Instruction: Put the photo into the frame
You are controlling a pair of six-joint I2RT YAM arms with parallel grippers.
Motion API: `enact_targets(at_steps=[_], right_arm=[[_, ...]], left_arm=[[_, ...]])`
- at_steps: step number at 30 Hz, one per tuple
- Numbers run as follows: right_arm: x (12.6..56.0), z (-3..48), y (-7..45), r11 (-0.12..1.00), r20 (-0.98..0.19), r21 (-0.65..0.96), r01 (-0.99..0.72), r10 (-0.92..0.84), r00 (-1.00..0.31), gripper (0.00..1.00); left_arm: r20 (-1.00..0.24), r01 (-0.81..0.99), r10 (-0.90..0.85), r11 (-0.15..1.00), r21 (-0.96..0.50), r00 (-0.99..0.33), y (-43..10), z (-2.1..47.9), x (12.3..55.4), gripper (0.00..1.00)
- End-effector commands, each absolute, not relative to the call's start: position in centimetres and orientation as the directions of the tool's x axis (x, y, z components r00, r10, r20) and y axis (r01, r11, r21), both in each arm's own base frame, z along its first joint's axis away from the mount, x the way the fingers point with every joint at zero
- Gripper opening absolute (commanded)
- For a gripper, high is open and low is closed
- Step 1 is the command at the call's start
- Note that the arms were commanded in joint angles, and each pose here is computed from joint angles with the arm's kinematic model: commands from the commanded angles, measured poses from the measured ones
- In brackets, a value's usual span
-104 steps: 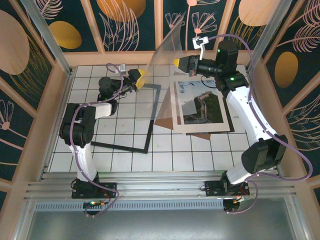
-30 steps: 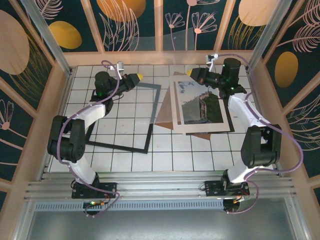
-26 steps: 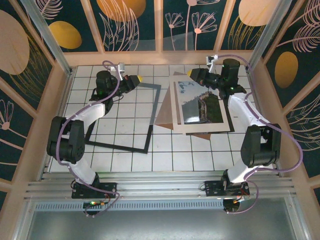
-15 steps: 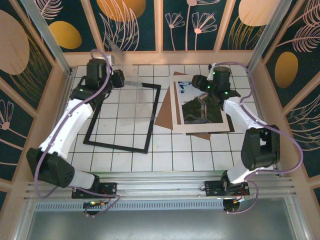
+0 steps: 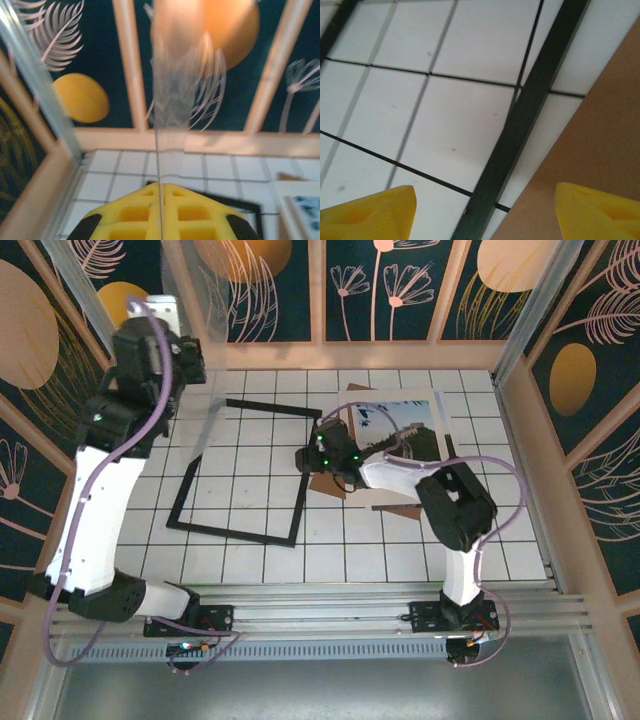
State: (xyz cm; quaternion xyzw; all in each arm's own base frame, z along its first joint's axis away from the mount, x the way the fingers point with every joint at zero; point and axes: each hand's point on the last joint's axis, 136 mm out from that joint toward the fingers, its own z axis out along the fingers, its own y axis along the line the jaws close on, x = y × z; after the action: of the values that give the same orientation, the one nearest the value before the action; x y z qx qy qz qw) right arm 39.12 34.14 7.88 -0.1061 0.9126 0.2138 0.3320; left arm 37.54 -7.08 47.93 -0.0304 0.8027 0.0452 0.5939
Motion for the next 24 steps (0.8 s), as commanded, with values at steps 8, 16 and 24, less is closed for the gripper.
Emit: enact_targets(at_steps=[8, 16, 24], right_arm=[[40.8, 4.7, 35.6, 0.922, -0.626, 0.268, -0.279, -0.054, -0.778, 0.68], [41.7, 2.3, 35.5, 0.942, -0.610, 0.209, -0.264, -0.085, -0.788, 0.60], [42.4, 2.4, 34.2, 0.957, -0.620, 0.147, -0.250, -0.108, -0.777, 0.37]], left_arm=[[-0.913, -0.118, 0.124, 0.976, 0.183, -0.389, -7.4, 44.1, 38.6, 0.00], [-0.915, 0.020, 0.094, 0.995, 0.094, -0.393, -10.5, 42.8, 39.4, 0.00], [-0.933, 0.154, 0.036, 0.988, -0.022, -0.359, -13.1, 43.8, 38.7, 0.00]])
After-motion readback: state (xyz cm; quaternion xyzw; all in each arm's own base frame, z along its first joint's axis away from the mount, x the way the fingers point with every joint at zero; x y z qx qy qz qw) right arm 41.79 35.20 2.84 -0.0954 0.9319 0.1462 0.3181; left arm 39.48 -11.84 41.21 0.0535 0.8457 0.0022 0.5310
